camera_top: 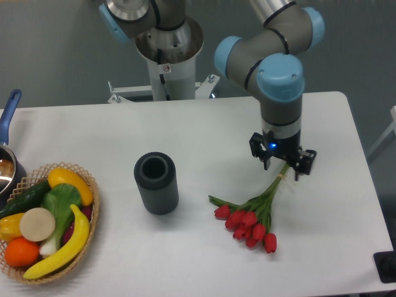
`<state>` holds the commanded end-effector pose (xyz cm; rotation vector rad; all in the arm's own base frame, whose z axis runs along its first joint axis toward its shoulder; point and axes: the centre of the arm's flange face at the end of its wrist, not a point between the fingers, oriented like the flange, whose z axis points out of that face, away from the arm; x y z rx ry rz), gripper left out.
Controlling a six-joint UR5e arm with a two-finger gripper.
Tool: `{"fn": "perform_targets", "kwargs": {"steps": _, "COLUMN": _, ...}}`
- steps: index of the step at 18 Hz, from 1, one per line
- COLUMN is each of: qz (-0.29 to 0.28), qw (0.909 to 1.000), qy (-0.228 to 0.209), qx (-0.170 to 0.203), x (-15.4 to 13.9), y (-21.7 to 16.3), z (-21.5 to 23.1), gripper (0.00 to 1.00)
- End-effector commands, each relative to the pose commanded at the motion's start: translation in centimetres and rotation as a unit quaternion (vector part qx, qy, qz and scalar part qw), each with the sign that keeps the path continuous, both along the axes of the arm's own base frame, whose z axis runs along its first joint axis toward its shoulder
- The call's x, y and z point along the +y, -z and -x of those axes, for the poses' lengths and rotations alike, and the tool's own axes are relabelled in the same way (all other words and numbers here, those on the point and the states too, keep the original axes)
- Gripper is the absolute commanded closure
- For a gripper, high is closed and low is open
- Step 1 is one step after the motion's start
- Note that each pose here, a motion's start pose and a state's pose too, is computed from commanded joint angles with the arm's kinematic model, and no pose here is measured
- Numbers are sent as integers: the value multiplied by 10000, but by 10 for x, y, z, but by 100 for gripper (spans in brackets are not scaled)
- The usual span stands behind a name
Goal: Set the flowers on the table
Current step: 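Open the gripper and lift it away from the tulip stems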
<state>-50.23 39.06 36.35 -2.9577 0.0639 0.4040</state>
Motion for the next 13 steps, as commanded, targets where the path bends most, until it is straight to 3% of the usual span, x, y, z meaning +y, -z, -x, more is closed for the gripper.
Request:
{"fn": "perform_targets", "kwargs": {"steps": 2, "qz": -32, "qw": 9999, "qy": 17, "qx": 149, "x": -6, "y": -19, "z": 13, "gripper": 0}}
{"fn": "perform_targets", "kwargs": {"steps": 5, "qz": 132, "qw": 9989, "qy": 392, "qx": 216, "x": -18, "y": -30, "z": 24, "gripper": 0}}
{"fn": "perform_targets", "kwargs": {"steps": 10, "qz": 215, "qw": 9947, "qy": 967, "qx": 264, "x": -69, "y": -49, "z": 42, "gripper": 0}}
{"fn": "perform_targets", "kwargs": {"steps": 13, "qz": 68, "qw": 9944, "qy": 1046, "qx": 156, "x": -93, "y": -55, "z": 44, "gripper": 0}}
